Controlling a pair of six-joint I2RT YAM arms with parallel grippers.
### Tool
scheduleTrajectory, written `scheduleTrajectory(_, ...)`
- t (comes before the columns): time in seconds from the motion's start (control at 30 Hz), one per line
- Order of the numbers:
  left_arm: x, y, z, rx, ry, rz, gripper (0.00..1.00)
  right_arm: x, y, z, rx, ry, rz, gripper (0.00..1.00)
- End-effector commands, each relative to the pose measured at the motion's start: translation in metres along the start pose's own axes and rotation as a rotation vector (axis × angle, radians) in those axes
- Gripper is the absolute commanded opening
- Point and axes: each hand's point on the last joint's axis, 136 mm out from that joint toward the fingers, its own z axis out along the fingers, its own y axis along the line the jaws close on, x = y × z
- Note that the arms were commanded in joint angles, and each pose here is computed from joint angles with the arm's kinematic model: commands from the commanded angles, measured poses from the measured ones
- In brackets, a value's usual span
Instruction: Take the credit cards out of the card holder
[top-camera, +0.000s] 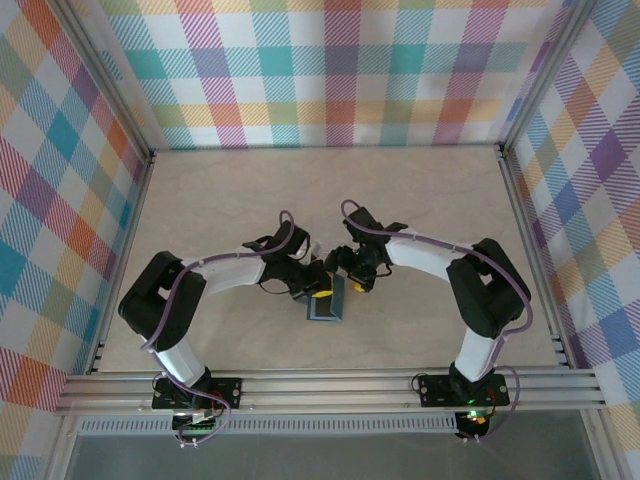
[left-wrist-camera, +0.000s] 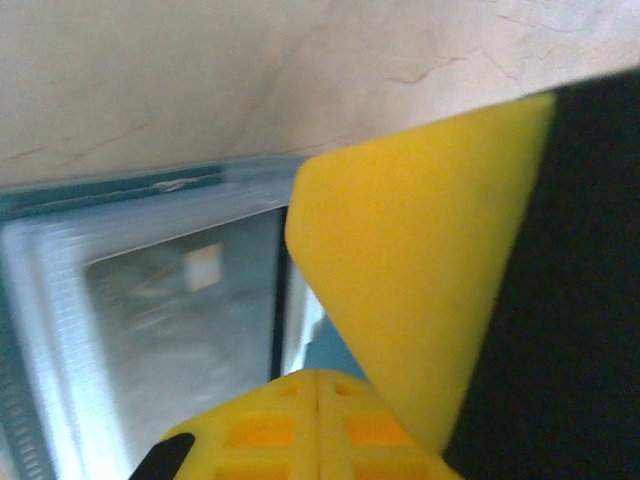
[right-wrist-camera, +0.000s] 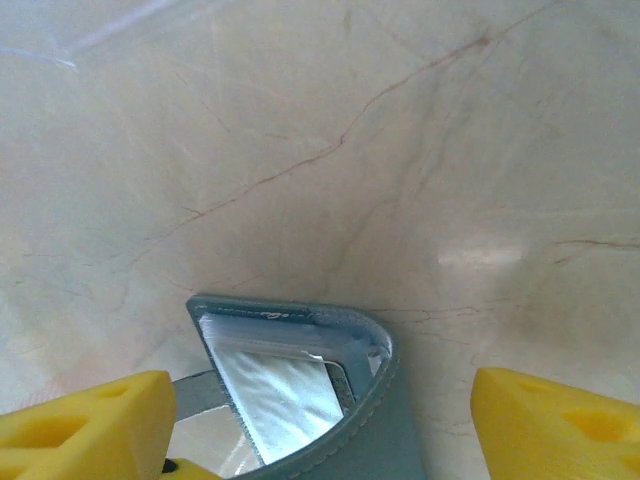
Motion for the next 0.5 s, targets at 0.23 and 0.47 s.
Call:
scheduleTrajectory(0.23, 0.016, -0.023, 0.036, -0.032, 0.093, 0.075, 0.12, 0.0, -0.057, -0.032, 0.093, -0.027, 0.071, 0.82)
scheduleTrajectory(0.47, 0.023, -0.001, 0.052, -0.15, 0.132, 0.043, 0.11, 0.011, -0.071, -0.031, 0.078, 0.019, 0.054, 0.74)
